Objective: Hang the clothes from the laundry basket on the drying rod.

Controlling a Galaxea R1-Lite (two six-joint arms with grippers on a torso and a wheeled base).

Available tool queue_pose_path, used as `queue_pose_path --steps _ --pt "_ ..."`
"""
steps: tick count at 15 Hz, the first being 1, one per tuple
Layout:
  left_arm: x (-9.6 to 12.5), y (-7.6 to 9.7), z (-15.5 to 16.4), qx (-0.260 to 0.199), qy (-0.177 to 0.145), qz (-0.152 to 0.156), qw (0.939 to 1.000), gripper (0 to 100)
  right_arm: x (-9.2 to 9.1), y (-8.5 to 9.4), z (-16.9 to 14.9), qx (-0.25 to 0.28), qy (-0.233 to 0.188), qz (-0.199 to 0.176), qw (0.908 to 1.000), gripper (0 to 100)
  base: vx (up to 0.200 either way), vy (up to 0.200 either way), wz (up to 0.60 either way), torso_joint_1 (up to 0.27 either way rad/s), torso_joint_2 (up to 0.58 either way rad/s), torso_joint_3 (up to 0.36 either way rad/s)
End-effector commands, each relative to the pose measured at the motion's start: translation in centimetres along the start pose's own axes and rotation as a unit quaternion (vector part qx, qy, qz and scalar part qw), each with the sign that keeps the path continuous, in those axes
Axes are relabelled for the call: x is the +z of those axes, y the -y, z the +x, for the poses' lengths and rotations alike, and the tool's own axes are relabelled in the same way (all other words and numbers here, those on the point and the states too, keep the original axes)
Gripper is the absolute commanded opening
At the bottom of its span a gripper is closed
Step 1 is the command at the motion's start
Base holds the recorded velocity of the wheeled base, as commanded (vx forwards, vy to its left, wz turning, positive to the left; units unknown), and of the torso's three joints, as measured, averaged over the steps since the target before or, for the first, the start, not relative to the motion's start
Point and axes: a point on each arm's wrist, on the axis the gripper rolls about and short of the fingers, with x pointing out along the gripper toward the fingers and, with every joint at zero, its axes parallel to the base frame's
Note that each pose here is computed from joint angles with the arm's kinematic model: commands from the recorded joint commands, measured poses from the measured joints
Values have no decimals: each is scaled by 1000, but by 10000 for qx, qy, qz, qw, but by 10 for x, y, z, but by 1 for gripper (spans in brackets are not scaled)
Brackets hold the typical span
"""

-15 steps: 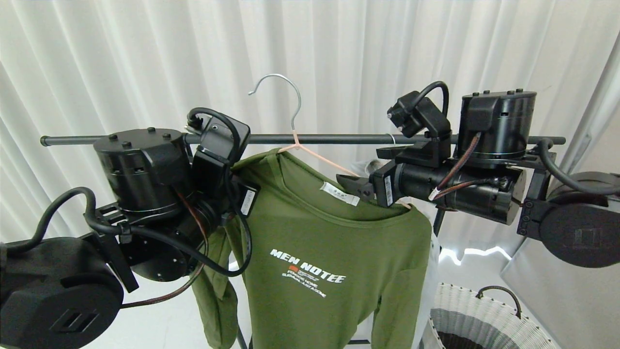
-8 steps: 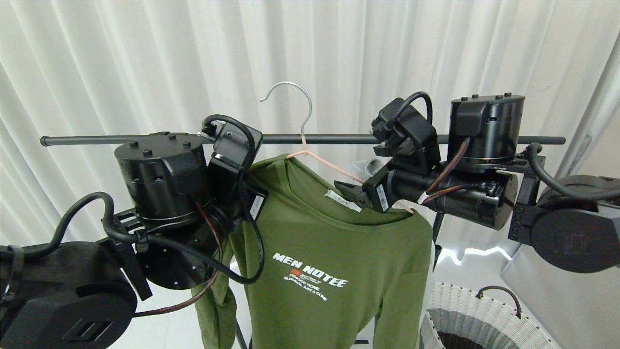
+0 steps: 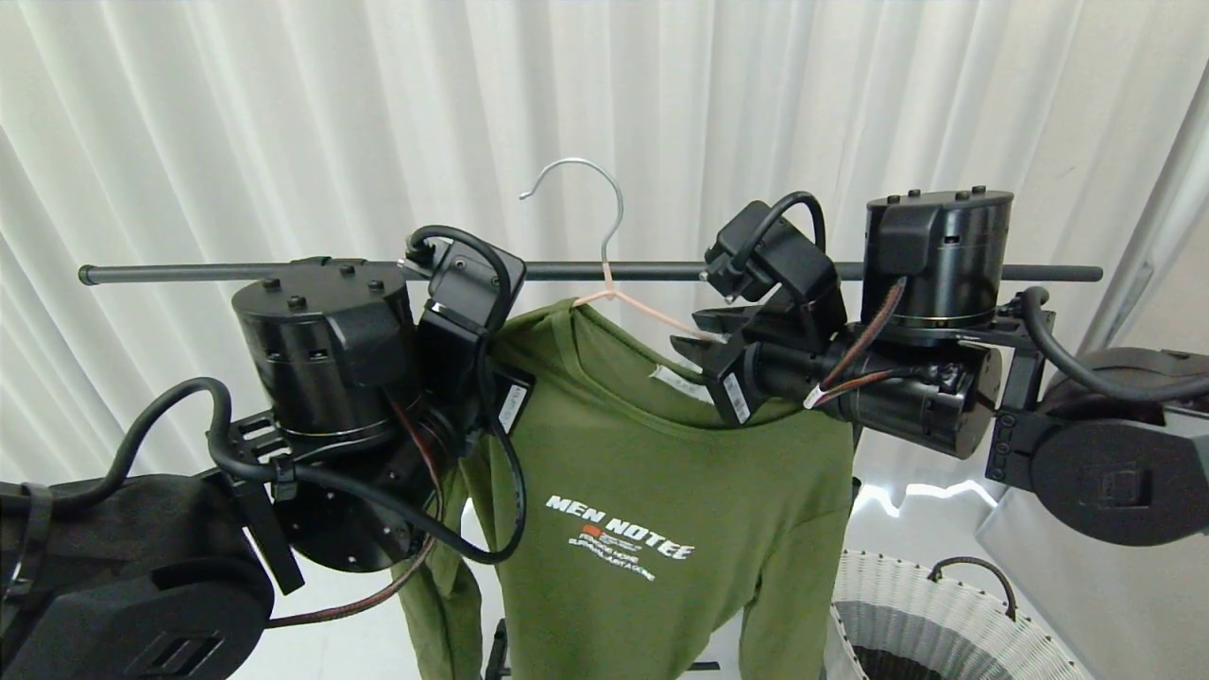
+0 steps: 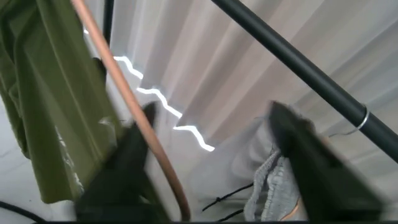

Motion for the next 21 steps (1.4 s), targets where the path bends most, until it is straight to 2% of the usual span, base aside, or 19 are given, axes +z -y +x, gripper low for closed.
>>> queue_pose_path --steps 1,9,10,12,16,21 --pt "0 2 0 -32 0 15 10000 0 2 -4 -2 54 39 -10 10000 0 0 0 0 0 0 0" --pt "0 4 -1 -102 30 7 9999 0 2 -4 -2 62 41 13 10000 0 0 0 0 0 0 0" --pt "0 4 -2 -164 61 7 9998 100 2 -4 -3 62 41 20 10000 0 0 0 0 0 0 0" --pt "2 3 -2 -210 140 -67 9997 100 5 -3 -6 40 82 16 10000 0 0 0 0 0 0 0" --pt "3 -6 2 23 246 -201 9995 100 5 -4 -16 64 100 -165 9998 0 0 0 0 0 0 0" --pt "-9 -17 7 202 58 -188 9996 100 7 -2 -24 34 139 -183 9997 0 0 0 0 0 0 0"
